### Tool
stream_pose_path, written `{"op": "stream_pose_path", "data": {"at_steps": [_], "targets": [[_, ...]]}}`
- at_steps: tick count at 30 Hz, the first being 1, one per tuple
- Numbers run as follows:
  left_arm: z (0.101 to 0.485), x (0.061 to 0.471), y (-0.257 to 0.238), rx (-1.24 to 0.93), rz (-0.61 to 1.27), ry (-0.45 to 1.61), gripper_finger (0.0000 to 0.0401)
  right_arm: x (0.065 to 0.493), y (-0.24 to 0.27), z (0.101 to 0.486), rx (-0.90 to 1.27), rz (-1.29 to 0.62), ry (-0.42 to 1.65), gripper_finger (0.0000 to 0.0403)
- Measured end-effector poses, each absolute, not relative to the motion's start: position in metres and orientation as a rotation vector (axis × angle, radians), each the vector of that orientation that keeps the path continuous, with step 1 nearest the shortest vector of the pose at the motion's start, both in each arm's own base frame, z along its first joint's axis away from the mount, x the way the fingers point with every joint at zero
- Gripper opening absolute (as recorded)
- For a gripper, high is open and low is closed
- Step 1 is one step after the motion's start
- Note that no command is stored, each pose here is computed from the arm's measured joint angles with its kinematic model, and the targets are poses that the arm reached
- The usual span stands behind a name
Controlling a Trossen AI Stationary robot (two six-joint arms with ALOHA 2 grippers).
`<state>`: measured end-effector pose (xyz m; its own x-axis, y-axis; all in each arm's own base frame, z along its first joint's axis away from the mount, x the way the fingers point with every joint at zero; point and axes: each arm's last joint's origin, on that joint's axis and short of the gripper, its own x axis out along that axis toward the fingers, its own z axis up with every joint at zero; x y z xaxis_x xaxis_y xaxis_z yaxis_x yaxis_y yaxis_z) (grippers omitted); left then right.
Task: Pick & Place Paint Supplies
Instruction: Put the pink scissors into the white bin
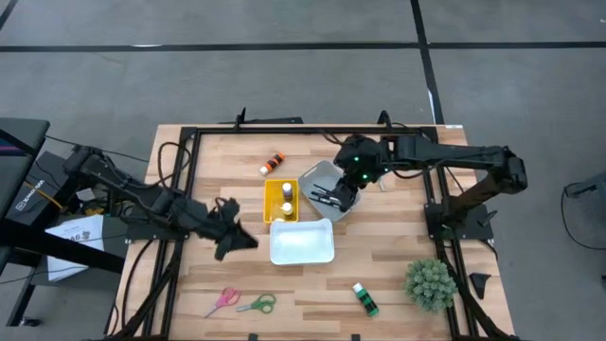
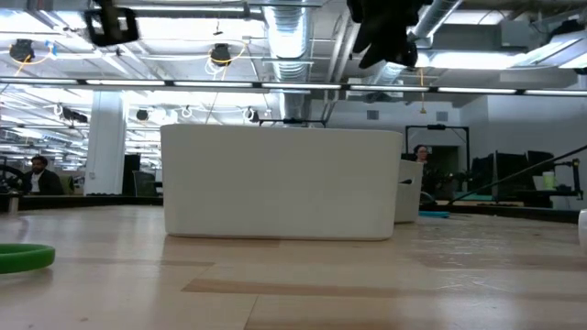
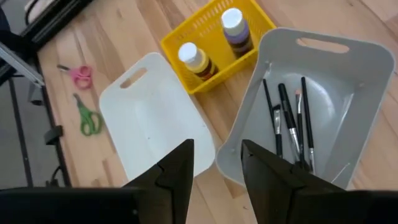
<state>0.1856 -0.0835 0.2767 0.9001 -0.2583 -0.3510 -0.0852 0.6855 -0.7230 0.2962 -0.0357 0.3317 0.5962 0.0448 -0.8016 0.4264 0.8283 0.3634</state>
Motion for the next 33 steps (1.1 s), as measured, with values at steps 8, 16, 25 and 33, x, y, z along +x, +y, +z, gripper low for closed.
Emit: {"op": "stream_pose_path", "data": {"at_steps": [8, 16, 25, 33], "targets": [[0.251, 0.170, -0.129, -0.953, -0.141, 0.758, 0.0076, 0.287, -0.035, 0.343, 0.580, -0.256, 0.867, 0.0129], [0.226, 0.167, -0.182, -0.959, -0.262, 1.026, 0.0076, 0.282, -0.034, 0.352, 0.594, -0.248, 0.817, 0.0129], [0.242, 0.171, -0.228, -0.829, -0.339, 1.154, 0.0076, 0.275, -0.033, 0.362, 0.611, -0.243, 0.764, 0.0129], [0.200, 0.176, -0.247, -0.615, -0.196, 1.280, 0.0076, 0.274, -0.033, 0.364, 0.613, -0.240, 0.751, 0.0129]]}}
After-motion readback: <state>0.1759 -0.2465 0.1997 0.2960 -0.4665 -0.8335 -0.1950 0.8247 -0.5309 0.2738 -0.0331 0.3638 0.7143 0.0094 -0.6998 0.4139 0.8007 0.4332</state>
